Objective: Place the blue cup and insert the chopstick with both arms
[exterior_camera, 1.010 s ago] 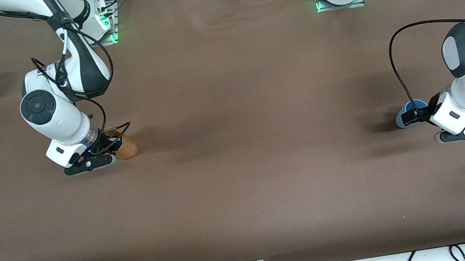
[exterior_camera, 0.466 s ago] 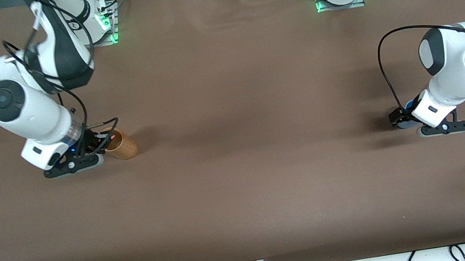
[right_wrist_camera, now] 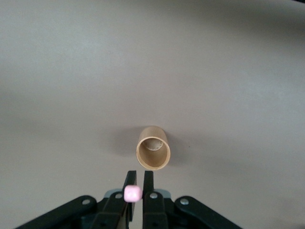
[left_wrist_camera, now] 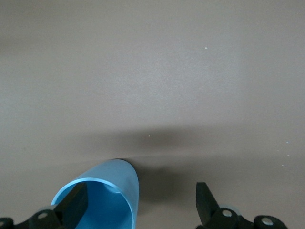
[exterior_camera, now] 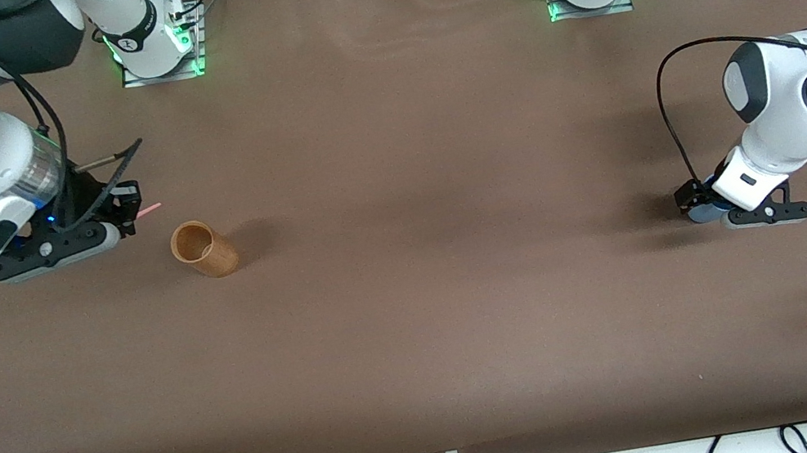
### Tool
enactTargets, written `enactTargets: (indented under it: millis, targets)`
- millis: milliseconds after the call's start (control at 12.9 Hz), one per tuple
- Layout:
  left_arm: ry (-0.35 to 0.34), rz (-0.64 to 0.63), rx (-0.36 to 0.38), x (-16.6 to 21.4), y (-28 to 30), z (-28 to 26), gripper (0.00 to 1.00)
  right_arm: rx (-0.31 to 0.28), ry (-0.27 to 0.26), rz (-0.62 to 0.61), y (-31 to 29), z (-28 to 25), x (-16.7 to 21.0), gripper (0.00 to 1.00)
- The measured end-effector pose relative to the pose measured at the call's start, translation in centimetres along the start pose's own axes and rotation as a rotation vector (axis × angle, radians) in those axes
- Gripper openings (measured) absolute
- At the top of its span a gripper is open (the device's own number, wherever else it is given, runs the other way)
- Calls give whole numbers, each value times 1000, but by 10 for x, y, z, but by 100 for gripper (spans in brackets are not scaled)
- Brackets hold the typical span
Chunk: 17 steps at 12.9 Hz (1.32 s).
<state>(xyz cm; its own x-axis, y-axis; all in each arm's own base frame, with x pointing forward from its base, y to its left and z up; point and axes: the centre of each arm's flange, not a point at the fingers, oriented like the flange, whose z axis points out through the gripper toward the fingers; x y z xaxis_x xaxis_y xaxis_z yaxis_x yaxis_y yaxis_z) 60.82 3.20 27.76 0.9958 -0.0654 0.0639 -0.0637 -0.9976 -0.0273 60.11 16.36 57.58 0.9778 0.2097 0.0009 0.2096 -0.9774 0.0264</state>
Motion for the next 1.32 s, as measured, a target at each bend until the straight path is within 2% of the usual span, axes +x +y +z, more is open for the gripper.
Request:
enactTargets:
  millis: [544, 622, 699, 855, 1166, 1321]
  targets:
    - [1, -4, -4, -25, -2, 27, 100, -7, -6, 4, 12, 3, 1, 9]
    - [0, -5, -4, -26, -2, 28, 92, -7, -6, 3, 12, 3, 1, 9]
    - [0, -6, -4, -26, -2, 28, 91, -7, -6, 3, 12, 3, 1, 9]
    - [-3, -11, -3, -27, -6, 29, 74, -7, -7, 3, 12, 3, 1, 9]
    - [-8, -8, -3, -29, -9, 32, 26, -7, -7, 2, 12, 3, 1, 9]
    - [-11, 29, -3, -30, -9, 33, 6, -7, -9, 1, 12, 4, 2, 9]
